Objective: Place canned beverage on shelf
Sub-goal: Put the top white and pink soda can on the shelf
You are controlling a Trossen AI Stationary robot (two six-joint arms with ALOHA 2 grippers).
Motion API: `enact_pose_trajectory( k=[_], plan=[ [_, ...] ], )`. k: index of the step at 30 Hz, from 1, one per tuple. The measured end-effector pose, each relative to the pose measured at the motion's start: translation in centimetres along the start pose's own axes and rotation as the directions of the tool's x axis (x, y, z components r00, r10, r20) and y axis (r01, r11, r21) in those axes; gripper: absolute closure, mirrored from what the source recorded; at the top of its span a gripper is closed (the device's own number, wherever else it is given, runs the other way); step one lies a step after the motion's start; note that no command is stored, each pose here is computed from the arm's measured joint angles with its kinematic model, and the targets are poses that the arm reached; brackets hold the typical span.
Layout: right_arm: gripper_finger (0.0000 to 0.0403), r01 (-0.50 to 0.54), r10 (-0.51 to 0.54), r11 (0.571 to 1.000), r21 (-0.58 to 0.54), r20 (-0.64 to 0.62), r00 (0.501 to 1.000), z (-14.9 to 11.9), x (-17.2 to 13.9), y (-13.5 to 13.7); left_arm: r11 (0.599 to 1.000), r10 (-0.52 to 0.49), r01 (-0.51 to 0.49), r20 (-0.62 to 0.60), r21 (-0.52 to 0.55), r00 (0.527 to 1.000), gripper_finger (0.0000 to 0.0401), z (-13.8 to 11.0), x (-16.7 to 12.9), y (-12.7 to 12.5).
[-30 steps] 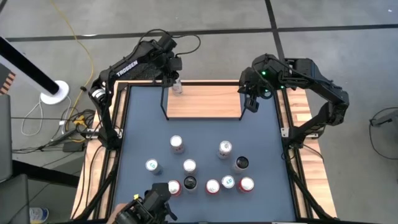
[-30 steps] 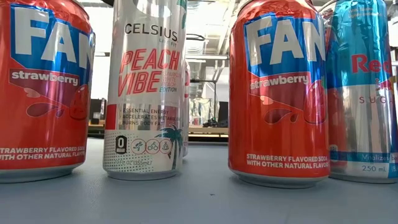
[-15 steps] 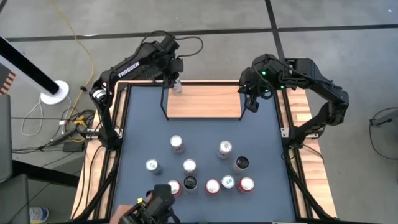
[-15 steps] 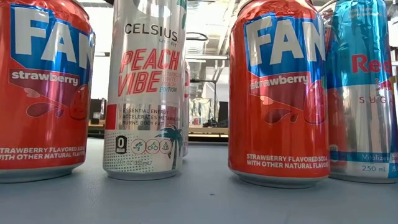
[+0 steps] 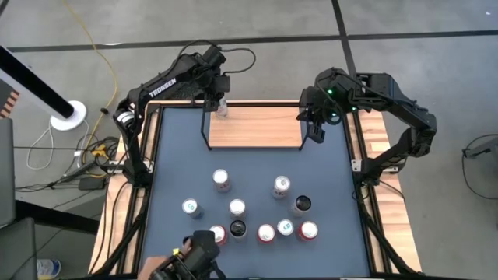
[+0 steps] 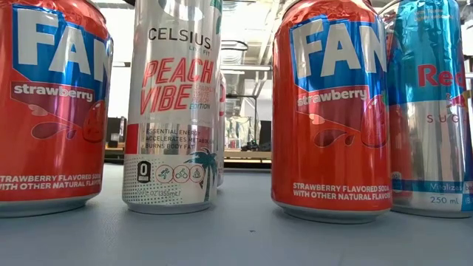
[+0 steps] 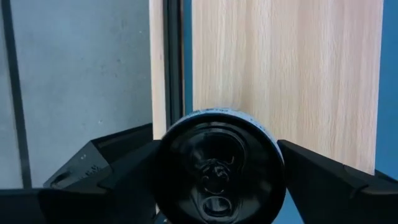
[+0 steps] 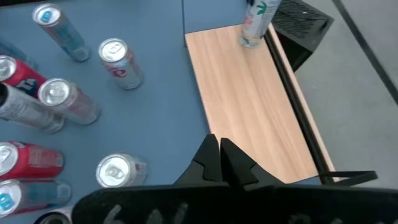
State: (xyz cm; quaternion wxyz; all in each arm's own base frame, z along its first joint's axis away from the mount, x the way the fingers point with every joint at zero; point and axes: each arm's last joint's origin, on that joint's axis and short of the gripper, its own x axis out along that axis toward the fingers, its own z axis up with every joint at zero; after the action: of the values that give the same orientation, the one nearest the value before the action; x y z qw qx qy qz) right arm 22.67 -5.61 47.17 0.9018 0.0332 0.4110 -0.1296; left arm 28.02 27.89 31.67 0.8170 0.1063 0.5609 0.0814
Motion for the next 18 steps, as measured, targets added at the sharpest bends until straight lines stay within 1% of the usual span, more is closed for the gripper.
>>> enact_pose_trajectory(
  k=[4,7,18],
  plan=[
    [0.0403,-0.003,0.003,1.000,-0.001,-0.014,1.000,-0.14,0.00,0.01,1.000,0.022,-0.022,-0.021,0.006,1.000,0.0062,0.01,-0.04,-0.01],
    [0.0403,-0.003,0.003,1.000,-0.001,-0.017,1.000,-0.16,0.00,0.01,1.000,0.024,-0.024,-0.024,0.001,0.999,0.0050,0.04,-0.03,-0.05],
    [0.0403,-0.003,0.003,1.000,0.001,-0.019,1.000,-0.19,0.00,0.01,1.000,0.024,-0.024,-0.019,0.012,1.000,0.0049,0.32,-0.22,-0.28]
  ],
)
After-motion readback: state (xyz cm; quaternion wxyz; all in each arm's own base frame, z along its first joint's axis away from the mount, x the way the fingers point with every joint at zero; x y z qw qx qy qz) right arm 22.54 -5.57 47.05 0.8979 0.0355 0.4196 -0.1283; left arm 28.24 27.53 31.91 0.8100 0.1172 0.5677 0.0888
